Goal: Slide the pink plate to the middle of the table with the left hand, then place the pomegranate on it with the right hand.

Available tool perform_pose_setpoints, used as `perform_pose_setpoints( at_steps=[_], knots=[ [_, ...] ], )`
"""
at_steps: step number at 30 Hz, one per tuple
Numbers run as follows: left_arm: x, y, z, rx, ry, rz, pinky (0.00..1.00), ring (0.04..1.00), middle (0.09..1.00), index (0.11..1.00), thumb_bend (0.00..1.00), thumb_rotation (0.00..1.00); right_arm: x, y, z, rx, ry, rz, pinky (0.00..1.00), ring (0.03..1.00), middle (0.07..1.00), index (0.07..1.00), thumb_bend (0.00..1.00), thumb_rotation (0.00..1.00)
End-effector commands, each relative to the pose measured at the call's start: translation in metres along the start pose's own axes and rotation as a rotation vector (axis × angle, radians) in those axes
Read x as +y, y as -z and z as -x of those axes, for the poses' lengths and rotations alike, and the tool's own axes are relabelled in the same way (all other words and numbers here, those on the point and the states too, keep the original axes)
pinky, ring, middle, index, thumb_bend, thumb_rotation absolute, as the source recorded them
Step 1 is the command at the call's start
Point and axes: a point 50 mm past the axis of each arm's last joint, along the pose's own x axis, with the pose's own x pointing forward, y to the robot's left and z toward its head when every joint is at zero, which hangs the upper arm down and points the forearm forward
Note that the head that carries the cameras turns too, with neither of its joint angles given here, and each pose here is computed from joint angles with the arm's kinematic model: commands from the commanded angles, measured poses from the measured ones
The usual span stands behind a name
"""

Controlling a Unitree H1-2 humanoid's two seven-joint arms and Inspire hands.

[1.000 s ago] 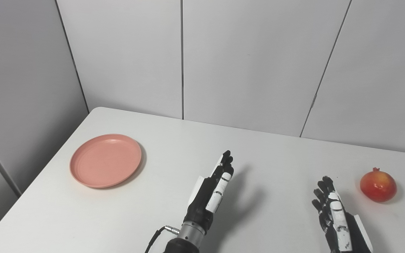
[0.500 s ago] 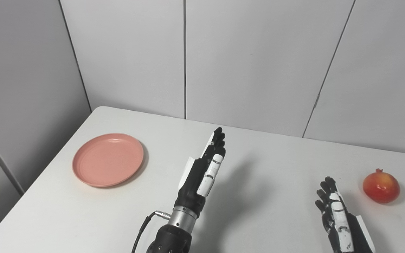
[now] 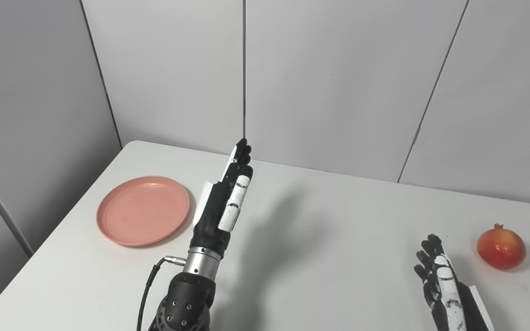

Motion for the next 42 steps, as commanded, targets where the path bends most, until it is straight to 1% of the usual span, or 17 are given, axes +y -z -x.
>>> perform_pose_setpoints(
  at_steps=[1, 10, 15, 20, 22, 25, 27, 31, 36, 42],
  knots=[
    [0.004, -0.016, -0.014, -0.095, -0.025, 0.011, 1.0, 0.999, 1.0, 1.0, 0.5, 1.0, -0.001, -0.013, -0.004, -0.079, -0.005, 0.001, 1.0, 1.0, 1.0, 1.0, 0.13, 1.0],
    [0.031, -0.031, -0.021, -0.141, -0.125, 0.001, 1.0, 1.0, 1.0, 1.0, 0.43, 1.0, -0.001, -0.014, -0.003, -0.081, -0.004, 0.009, 1.0, 1.0, 1.0, 1.0, 0.11, 1.0],
    [0.047, -0.032, -0.022, -0.144, -0.178, -0.009, 1.0, 1.0, 1.0, 1.0, 0.46, 1.0, -0.002, -0.014, -0.003, -0.085, -0.004, 0.008, 1.0, 1.0, 1.0, 1.0, 0.1, 1.0],
    [0.063, -0.031, -0.023, -0.166, -0.214, -0.02, 1.0, 0.997, 1.0, 1.0, 0.48, 1.0, -0.002, -0.014, -0.003, -0.083, -0.007, 0.001, 1.0, 1.0, 1.0, 1.0, 0.1, 1.0],
    [0.069, -0.03, -0.023, -0.167, -0.241, -0.031, 1.0, 0.99, 1.0, 0.999, 0.5, 1.0, -0.003, -0.014, -0.003, -0.083, -0.009, 0.006, 1.0, 1.0, 1.0, 1.0, 0.1, 1.0],
    [0.078, -0.03, -0.024, -0.167, -0.276, -0.04, 0.98, 0.984, 0.999, 0.989, 0.46, 1.0, -0.003, -0.014, -0.003, -0.078, -0.008, 0.012, 1.0, 1.0, 1.0, 1.0, 0.1, 1.0],
    [0.083, -0.03, -0.024, -0.167, -0.286, -0.04, 0.99, 0.989, 1.0, 0.994, 0.45, 1.0, -0.004, -0.014, -0.003, -0.078, -0.005, 0.008, 1.0, 1.0, 1.0, 1.0, 0.1, 1.0],
    [0.097, -0.028, -0.025, -0.167, -0.32, -0.069, 1.0, 0.993, 1.0, 1.0, 0.46, 1.0, -0.005, -0.015, -0.003, -0.079, -0.008, 0.002, 1.0, 1.0, 1.0, 1.0, 0.09, 1.0],
    [0.109, -0.027, -0.025, -0.165, -0.366, -0.064, 0.99, 0.977, 0.99, 0.982, 0.48, 1.0, -0.007, -0.015, -0.003, -0.077, -0.006, 0.0, 1.0, 1.0, 1.0, 1.0, 0.09, 1.0],
    [0.118, -0.024, -0.023, -0.154, -0.417, -0.045, 0.97, 0.964, 0.973, 0.963, 0.46, 1.0, -0.008, -0.015, -0.002, -0.076, -0.004, 0.001, 1.0, 1.0, 1.0, 1.0, 0.09, 1.0]
  ],
)
